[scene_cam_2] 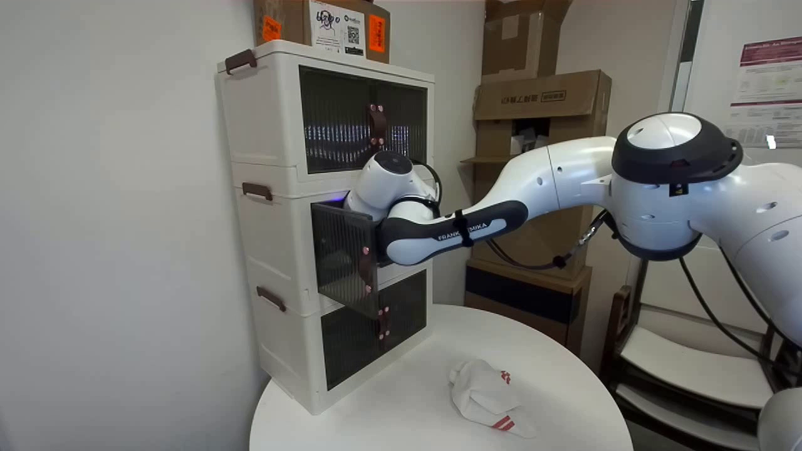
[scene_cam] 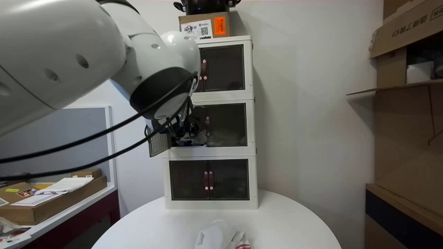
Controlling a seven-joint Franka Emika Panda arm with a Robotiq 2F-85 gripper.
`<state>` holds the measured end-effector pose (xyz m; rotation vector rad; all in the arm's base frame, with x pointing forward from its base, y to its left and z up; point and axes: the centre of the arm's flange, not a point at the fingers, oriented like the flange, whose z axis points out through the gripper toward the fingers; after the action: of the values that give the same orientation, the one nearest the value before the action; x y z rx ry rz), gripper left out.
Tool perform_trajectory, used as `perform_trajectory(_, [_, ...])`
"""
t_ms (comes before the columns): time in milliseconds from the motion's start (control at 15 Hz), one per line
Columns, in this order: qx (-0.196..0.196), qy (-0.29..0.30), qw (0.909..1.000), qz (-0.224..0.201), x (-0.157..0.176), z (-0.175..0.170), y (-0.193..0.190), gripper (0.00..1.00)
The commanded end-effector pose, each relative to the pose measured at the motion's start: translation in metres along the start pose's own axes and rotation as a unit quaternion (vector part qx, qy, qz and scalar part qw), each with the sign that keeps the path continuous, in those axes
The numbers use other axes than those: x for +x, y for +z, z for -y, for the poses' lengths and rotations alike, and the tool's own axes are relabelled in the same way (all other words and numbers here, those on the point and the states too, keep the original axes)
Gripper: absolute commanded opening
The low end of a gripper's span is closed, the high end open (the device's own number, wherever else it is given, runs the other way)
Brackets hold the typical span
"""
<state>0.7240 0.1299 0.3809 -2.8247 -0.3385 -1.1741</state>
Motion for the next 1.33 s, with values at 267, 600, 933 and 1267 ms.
perform_trajectory(267, [0.01, 0.015, 0.9998, 0.0, -0.0025, -0.0013, 0.0095, 1.0])
perform_trajectory(600, [0.01, 0.016, 0.9998, 0.0, -0.0017, -0.0014, 0.0089, 1.0])
perform_trajectory(933, [0.01, 0.016, 0.9998, 0.0, -0.0016, -0.0014, 0.0089, 1.0])
perform_trajectory(1267, [0.01, 0.016, 0.9998, 0.0, -0.0016, -0.0014, 0.0089, 1.0])
